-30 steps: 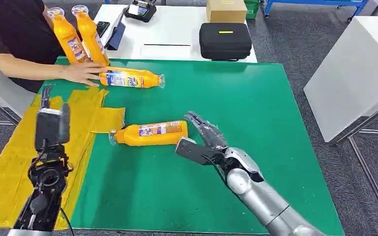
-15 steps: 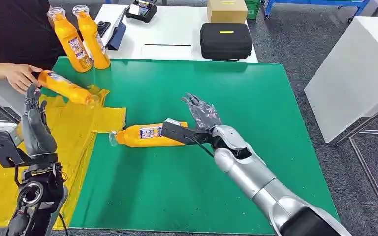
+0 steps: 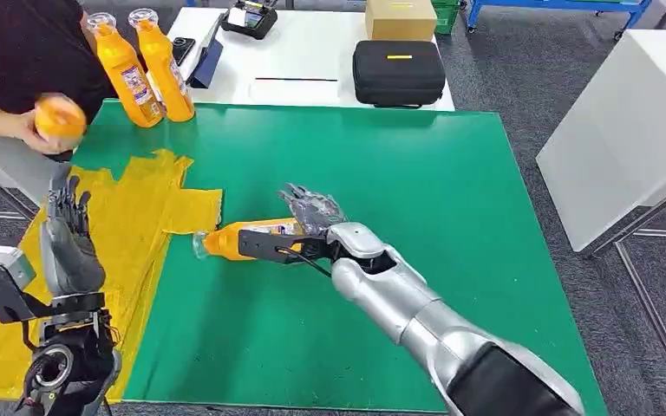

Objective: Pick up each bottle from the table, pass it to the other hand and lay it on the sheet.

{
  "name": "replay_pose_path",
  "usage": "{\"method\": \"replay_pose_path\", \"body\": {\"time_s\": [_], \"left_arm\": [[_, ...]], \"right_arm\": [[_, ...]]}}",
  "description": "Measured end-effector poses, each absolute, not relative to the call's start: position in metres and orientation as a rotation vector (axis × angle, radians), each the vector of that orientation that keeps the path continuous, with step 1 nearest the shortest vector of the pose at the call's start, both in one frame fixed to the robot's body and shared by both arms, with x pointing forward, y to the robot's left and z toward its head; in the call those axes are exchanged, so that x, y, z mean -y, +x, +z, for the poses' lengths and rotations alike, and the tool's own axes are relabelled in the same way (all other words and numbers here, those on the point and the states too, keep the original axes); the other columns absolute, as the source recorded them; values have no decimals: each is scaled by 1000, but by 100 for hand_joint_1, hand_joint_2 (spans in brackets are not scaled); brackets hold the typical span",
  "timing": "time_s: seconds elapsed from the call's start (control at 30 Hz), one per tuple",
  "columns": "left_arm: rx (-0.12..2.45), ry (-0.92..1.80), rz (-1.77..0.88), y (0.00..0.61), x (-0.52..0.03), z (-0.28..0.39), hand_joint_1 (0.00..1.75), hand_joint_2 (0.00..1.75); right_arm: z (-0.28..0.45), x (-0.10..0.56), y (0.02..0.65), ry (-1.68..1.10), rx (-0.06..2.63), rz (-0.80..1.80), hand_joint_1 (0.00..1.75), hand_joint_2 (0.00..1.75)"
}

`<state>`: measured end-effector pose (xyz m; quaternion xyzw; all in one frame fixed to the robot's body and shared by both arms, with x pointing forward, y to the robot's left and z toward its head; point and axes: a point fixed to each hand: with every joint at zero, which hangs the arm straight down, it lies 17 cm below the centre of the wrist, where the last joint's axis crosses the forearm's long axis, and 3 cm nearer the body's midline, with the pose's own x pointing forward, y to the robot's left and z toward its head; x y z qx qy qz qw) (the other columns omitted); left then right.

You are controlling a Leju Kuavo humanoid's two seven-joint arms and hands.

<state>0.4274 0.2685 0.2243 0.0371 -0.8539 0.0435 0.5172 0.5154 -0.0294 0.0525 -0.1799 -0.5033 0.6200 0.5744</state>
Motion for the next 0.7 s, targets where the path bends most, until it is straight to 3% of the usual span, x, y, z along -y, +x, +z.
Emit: {"method": "replay_pose_path", "body": {"time_s": [0.57, 0.7], "left_arm": [[2058, -8, 68, 426, -241, 232, 0, 0], [2068, -127, 101, 414, -216, 243, 0, 0]], "right_arm": [[39, 34, 514, -460, 1068, 1486, 0, 175], [7, 87, 513, -644, 858, 1554, 0, 175]]}}
